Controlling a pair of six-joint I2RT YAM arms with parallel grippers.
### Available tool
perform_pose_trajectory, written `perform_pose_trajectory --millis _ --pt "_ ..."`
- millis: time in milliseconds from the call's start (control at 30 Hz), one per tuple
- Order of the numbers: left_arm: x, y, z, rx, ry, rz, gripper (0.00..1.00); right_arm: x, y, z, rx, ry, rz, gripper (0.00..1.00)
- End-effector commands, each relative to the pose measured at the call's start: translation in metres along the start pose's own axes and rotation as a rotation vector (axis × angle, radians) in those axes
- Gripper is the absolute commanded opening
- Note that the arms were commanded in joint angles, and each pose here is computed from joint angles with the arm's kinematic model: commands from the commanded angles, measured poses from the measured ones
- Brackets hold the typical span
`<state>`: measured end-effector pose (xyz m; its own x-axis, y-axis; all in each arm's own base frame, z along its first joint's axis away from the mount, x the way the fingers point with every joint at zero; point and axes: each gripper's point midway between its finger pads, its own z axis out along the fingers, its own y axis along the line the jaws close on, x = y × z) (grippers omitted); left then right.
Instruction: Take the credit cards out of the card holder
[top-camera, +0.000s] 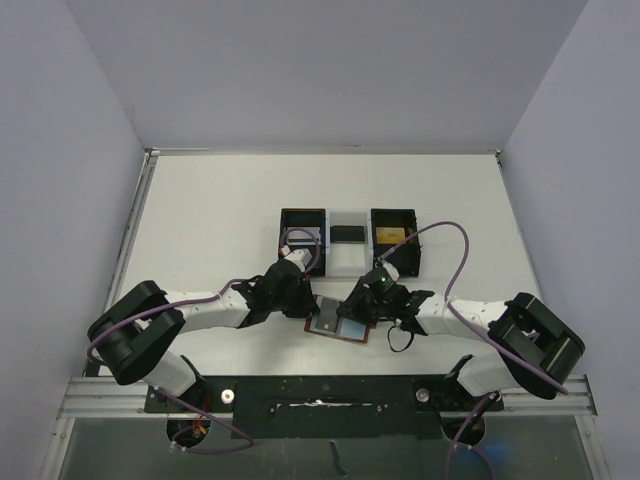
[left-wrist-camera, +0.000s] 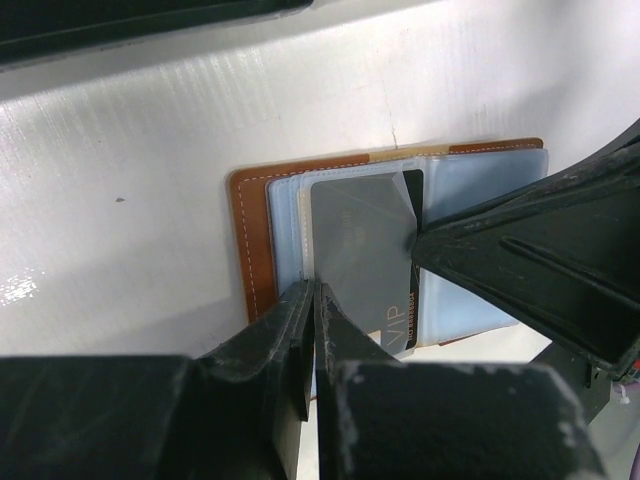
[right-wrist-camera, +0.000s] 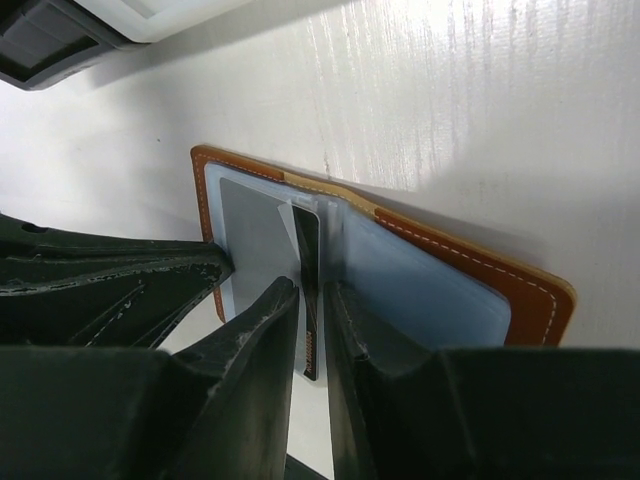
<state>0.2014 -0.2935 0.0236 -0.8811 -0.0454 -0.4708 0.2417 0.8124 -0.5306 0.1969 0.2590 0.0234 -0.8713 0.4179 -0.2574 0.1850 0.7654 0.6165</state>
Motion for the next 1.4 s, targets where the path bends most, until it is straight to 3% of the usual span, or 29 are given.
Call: perform_pose_trajectory --millis 0,133,300,400,967,1367 --pt "0.012 0.016 0.000 -0.064 0.033 -0.001 0.04 0.003 0.008 0.001 -0.058 0.011 0.007 0.19" --pt "0.012 0.014 0.000 -0.058 0.037 -0.002 0.02 0.006 0.015 0.005 -0.085 0.030 0.003 0.17" --pt "0.010 0.014 -0.001 -0.064 0.032 -0.007 0.01 0.001 0.021 0.000 -0.125 0.018 0.003 0.03" --pt "0.008 0.015 -0.002 -0.077 0.027 -0.007 0.00 -0.003 0.018 -0.005 -0.129 0.003 0.013 0.00" --pt "0.005 0.011 -0.004 -0.068 0.024 -0.005 0.00 -0.007 0.001 -0.016 -0.140 0.029 0.052 0.00" --pt "-0.033 -0.045 -0.022 0.113 -0.051 0.050 0.23 -0.006 -0.011 -0.005 -0.082 0.033 0.061 0.02"
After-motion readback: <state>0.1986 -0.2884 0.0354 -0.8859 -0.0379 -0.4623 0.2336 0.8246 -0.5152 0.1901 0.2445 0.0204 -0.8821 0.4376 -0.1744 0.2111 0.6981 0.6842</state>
